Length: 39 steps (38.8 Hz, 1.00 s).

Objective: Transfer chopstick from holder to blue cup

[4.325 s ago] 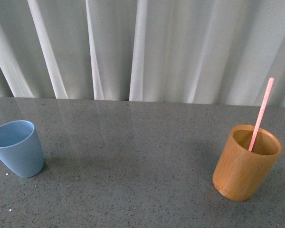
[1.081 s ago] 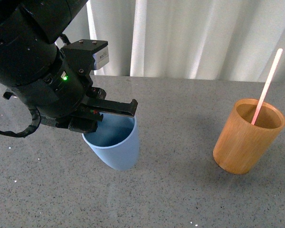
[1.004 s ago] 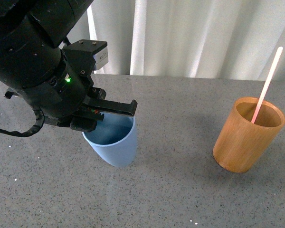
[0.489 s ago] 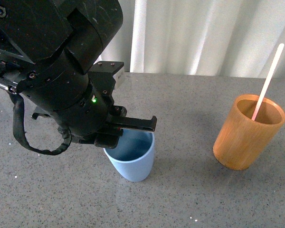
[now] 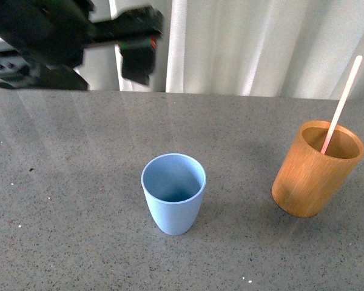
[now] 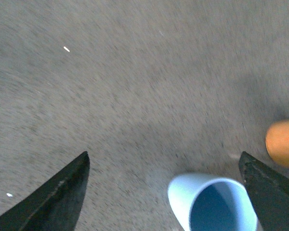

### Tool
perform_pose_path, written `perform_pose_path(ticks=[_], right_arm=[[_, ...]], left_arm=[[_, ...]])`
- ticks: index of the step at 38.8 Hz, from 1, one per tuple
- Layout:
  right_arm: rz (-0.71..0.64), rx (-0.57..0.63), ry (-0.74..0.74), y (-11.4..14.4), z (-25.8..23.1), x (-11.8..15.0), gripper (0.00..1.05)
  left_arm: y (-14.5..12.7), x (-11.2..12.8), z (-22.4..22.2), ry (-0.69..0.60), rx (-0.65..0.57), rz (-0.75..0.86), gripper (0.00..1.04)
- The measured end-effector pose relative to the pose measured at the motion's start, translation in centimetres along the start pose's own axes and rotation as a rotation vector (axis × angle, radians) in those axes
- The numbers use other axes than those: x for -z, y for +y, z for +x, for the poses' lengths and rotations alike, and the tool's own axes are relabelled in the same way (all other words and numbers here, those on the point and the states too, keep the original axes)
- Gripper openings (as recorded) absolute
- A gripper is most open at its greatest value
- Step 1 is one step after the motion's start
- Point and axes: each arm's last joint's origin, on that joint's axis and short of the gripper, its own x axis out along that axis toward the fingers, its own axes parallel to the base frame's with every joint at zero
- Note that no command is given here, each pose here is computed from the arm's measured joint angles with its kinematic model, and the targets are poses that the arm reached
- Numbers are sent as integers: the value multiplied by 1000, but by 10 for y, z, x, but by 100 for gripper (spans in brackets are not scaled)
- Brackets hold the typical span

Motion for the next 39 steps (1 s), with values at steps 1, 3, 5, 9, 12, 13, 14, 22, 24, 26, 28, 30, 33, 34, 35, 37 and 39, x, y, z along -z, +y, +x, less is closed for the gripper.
perform_pose_path(ticks=[1, 3, 5, 9, 12, 13, 14, 22, 24, 26, 28, 30, 33, 34, 35, 37, 39], right_arm=[[0, 0, 0, 0, 0, 0, 95], [0, 0, 0, 0, 0, 0, 95], [0, 0, 0, 0, 0, 0, 95], [0, 0, 0, 0, 0, 0, 95], [0, 0, 0, 0, 0, 0, 95], [0, 0, 0, 0, 0, 0, 95], [0, 0, 0, 0, 0, 0, 95], [0, 0, 0, 0, 0, 0, 95], [0, 0, 0, 0, 0, 0, 95], [0, 0, 0, 0, 0, 0, 95], [0, 0, 0, 0, 0, 0, 95], [0, 0, 0, 0, 0, 0, 95], [0, 0, 0, 0, 0, 0, 95], [0, 0, 0, 0, 0, 0, 95], [0, 0, 0, 0, 0, 0, 95], [0, 0, 0, 0, 0, 0, 95], [0, 0, 0, 0, 0, 0, 95]], left_arm=[[6, -2, -5, -36, -17, -11, 97], [18, -5, -15, -113, -57, -36, 100], [30, -5, -27, -196, -103, -62, 97], [59, 1, -54, -420, -245, -114, 98], [83, 16, -78, -584, -310, -164, 98], [93, 28, -90, -654, -350, -187, 98], [99, 38, -98, -696, -366, -200, 98], [117, 107, -123, -671, -473, -239, 98], [117, 113, -124, -666, -475, -237, 98], [116, 114, -126, -672, -469, -228, 98], [116, 114, -126, -672, -470, -224, 98], [118, 115, -125, -702, -382, -153, 92], [112, 123, -127, -786, -213, 10, 76], [110, 127, -128, -797, -191, 45, 69], [108, 131, -129, -800, -186, 59, 64], [106, 136, -129, -801, -185, 74, 55], [104, 143, -129, -799, -189, 80, 44]])
